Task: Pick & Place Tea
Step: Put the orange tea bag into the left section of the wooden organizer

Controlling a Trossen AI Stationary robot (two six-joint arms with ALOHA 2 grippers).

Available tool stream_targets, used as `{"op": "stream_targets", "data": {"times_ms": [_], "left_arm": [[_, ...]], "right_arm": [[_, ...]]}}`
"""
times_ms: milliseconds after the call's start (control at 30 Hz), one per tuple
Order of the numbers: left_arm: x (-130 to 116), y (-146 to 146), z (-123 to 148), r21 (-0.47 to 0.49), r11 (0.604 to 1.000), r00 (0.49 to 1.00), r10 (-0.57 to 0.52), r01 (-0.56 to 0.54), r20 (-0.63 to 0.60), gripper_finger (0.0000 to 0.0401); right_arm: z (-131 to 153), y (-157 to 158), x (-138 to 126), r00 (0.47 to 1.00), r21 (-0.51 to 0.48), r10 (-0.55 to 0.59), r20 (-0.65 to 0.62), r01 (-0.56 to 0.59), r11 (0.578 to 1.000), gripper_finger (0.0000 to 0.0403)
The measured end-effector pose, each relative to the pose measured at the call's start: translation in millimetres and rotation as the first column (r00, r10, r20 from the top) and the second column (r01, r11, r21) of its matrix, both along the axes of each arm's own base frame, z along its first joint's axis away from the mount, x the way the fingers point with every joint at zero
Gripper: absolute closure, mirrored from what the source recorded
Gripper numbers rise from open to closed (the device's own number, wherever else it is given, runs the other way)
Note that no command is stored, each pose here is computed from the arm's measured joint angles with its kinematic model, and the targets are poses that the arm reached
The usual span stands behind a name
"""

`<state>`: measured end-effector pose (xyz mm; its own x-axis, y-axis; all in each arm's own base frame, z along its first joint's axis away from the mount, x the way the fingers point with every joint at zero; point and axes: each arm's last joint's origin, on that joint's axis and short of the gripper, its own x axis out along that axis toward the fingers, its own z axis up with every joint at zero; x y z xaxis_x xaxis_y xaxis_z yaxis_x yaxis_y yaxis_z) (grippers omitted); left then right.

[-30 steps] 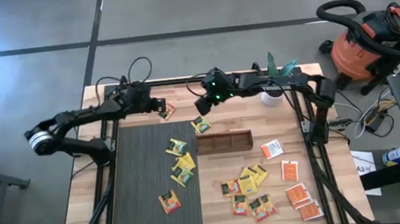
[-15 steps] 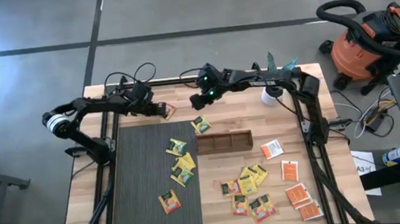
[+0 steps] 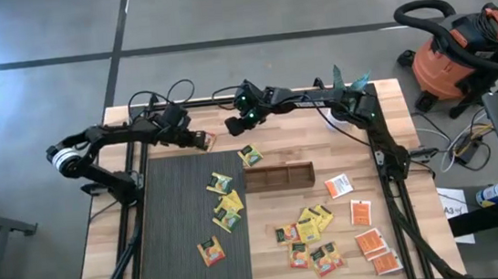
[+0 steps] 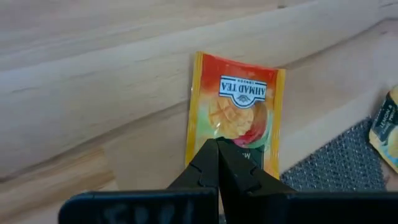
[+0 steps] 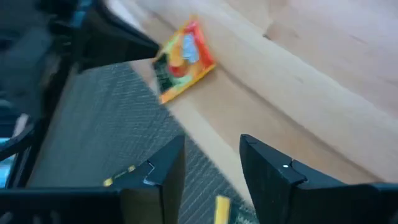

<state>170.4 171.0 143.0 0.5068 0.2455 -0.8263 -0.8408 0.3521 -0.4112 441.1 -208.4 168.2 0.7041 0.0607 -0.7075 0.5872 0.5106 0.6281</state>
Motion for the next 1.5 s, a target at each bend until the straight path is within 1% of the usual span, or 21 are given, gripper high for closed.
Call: {"op": "stream_targets", "data": {"times_ms": [67, 133, 333, 400, 533, 667, 767, 833, 967, 1200, 1367, 1500], "left_arm": [[0.7, -0.7, -1.9, -0.001, 1.000, 1.000, -0.003, 0.003, -0.002, 0.0401], [0.8, -1.1, -4.7, -0.007, 1.000, 1.000, -0.004, 0.004, -0.007, 0.0401], [1.0, -1.6, -12.5, -0.002, 1.000, 1.000, 0.013, -0.013, -0.004, 0.0401], [2.9, -1.0, -12.8, -0.009, 1.000, 1.000, 0.016, -0.016, 0.018, 0.0401], [10.1, -2.1, -13.7, -0.026, 1.000, 0.997, 0.010, -0.008, 0.080, 0.0401], [17.1, -5.5, -16.9, -0.041, 0.999, 0.995, -0.012, 0.016, 0.100, 0.0401], [23.6, -10.9, -19.1, -0.055, 0.997, 0.992, -0.054, 0.060, 0.116, 0.0401], [27.3, -14.3, -19.5, -0.057, 0.996, 0.990, -0.068, 0.075, 0.122, 0.0401], [32.6, -17.8, -18.8, -0.060, 0.996, 0.987, -0.062, 0.072, 0.149, 0.0401], [38.0, -20.3, -16.8, -0.046, 0.996, 0.981, -0.066, 0.076, 0.182, 0.0401], [43.9, -27.0, -18.9, -0.040, 0.993, 0.980, -0.098, 0.107, 0.175, 0.0401], [53.0, -31.4, -23.7, -0.035, 0.991, 0.974, -0.118, 0.127, 0.195, 0.0401]], "right_arm": [[0.5, -1.3, 0.9, 1.000, 0.000, -0.006, -0.025, 0.006, 1.000, 0.0243], [4.3, -2.6, 3.5, 1.000, -0.009, -0.009, -0.010, 0.009, 1.000, 0.0237], [7.2, -3.1, 3.9, 0.999, 0.023, -0.032, -0.018, 0.032, 0.999, 0.0227], [12.4, -2.6, 4.8, 0.999, 0.029, -0.035, -0.020, 0.035, 0.999, 0.0227], [24.2, -1.0, 7.1, 1.000, 0.082, -0.023, -0.009, 0.024, 0.996, 0.0232], [34.8, -1.3, 10.7, 1.000, 0.066, -0.020, 0.018, 0.019, 0.998, 0.0239], [34.6, -3.9, 9.4, 0.999, 0.033, -0.032, 0.008, 0.031, 0.999, 0.0245], [31.4, -5.9, 5.0, 0.999, 0.038, -0.034, -0.032, 0.035, 0.999, 0.0248], [26.3, -5.6, -3.2, 0.993, 0.050, -0.003, -0.116, 0.009, 0.999, 0.0255], [21.7, 4.1, -7.4, 0.980, 0.076, 0.061, -0.190, -0.047, 0.996, 0.0266], [19.9, 10.6, -7.1, 0.971, 0.045, 0.066, -0.232, -0.057, 0.997, 0.0267], [18.1, 11.2, -11.3, 0.958, 0.048, 0.084, -0.273, -0.074, 0.996, 0.0260]]}}
